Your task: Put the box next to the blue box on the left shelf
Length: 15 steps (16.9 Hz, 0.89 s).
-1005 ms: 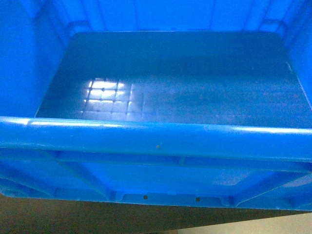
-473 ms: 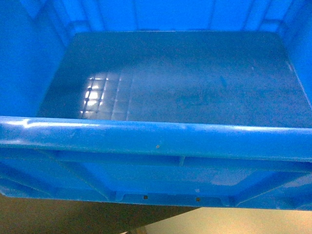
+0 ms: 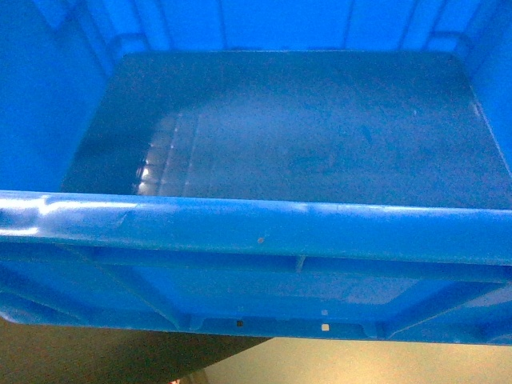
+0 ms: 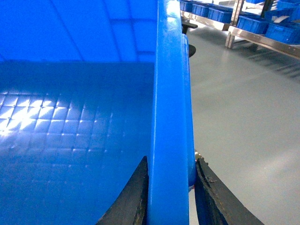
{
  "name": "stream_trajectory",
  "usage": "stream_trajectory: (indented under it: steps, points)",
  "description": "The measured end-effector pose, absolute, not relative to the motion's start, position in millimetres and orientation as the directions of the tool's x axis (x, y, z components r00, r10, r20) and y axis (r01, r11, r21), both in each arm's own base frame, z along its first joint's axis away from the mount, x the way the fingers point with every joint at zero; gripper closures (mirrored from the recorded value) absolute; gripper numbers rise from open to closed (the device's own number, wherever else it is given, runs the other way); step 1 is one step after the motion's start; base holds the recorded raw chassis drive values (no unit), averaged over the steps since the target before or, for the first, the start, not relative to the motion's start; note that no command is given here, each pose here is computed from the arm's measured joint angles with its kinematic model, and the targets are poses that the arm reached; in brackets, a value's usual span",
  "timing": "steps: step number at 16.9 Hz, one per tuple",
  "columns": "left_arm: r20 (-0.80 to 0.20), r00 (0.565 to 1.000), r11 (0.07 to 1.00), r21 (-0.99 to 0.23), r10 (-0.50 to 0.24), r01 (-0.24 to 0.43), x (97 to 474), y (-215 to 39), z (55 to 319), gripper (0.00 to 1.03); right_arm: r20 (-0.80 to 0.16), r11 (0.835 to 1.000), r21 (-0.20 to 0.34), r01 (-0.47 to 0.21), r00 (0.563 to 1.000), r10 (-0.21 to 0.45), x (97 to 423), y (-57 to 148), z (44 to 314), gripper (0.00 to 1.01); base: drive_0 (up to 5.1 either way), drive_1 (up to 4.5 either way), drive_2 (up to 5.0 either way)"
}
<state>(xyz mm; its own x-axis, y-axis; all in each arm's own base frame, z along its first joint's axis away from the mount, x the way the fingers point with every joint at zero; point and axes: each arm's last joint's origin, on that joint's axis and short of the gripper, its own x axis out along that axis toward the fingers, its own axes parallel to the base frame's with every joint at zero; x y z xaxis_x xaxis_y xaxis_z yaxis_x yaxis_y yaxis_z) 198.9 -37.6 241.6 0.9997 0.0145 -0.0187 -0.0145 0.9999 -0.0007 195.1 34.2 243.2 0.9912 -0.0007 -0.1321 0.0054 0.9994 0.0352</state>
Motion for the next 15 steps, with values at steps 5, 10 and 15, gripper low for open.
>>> stream_trajectory:
  steps: [5, 10, 15]
  points:
    - [-0.019, 1.0, 1.0, 0.0, 0.015, -0.015, 198.9, -37.6, 241.6, 0.93, -0.132, 0.999, 0.035, 0.006, 0.991, -0.001, 195.1, 34.2, 243.2, 0.8, -1.6, -1.55, -1.6]
    - [-0.019, 1.0, 1.0, 0.0, 0.015, -0.015, 198.9, -37.6, 241.6, 0.93, -0.132, 0.999, 0.035, 0.006, 0.991, -0.001, 195.1, 34.2, 243.2, 0.8, -1.5, -1.55, -1.5]
    - [-0.019, 1.0, 1.0, 0.001, 0.015, -0.015, 198.9, -37.6, 241.6, 0.93, -0.133, 0.999, 0.034, 0.006, 0.991, -0.001, 195.1, 34.2, 243.1, 0.8, -1.6, -1.57, -1.6]
